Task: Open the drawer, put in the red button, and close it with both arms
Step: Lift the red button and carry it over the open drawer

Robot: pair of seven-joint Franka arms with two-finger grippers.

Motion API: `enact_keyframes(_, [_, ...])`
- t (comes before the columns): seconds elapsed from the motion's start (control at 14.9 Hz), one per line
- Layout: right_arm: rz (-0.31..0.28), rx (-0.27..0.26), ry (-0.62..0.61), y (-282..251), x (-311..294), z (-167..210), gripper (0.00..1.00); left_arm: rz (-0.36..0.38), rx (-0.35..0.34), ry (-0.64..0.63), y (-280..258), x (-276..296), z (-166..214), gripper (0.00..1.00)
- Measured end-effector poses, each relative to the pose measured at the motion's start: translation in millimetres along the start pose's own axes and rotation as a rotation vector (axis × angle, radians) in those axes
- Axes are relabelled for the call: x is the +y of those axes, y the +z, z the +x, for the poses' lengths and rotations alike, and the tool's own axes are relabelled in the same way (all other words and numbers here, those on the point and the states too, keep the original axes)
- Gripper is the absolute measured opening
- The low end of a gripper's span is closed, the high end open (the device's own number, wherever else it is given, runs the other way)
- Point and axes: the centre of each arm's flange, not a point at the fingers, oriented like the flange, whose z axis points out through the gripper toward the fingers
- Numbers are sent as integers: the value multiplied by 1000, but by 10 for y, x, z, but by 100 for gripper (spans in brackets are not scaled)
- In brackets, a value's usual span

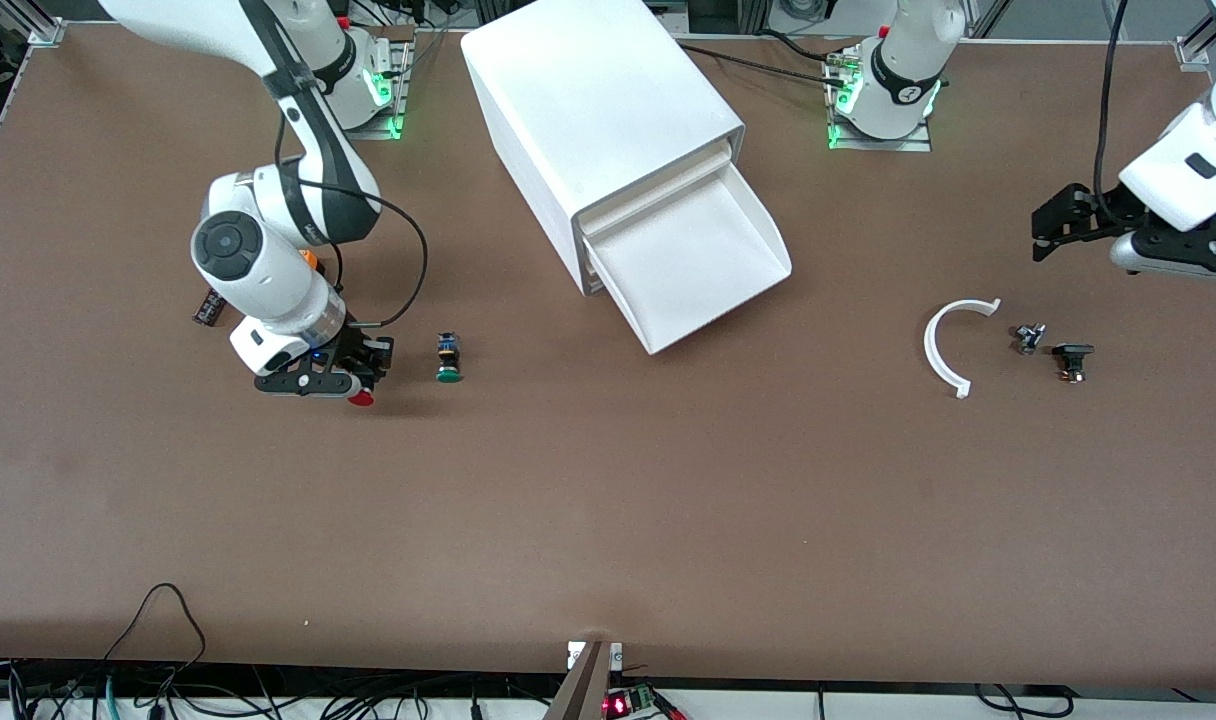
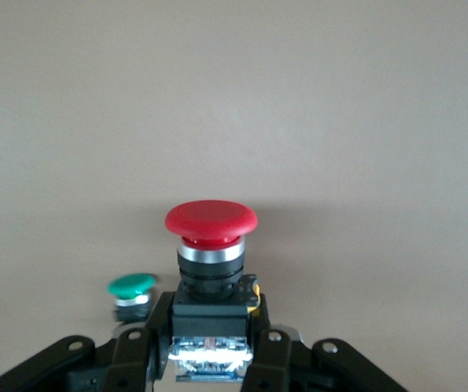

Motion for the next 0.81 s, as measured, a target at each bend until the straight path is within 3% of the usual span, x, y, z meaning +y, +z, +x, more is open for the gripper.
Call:
enact_keyframes(0.2, [24,72,-102,-653,-361,262,41,-2,-2,-1,12,-4,-1,100])
enact_keyframes(0.47, [45,111,-368,-1365,-963,342,41,-3,-5,-4,28,-14,3,100])
enact_keyframes(0.81, [104,167,-679,-1499,-1997,223,41,-5,-12,-4,70,-16,23,100])
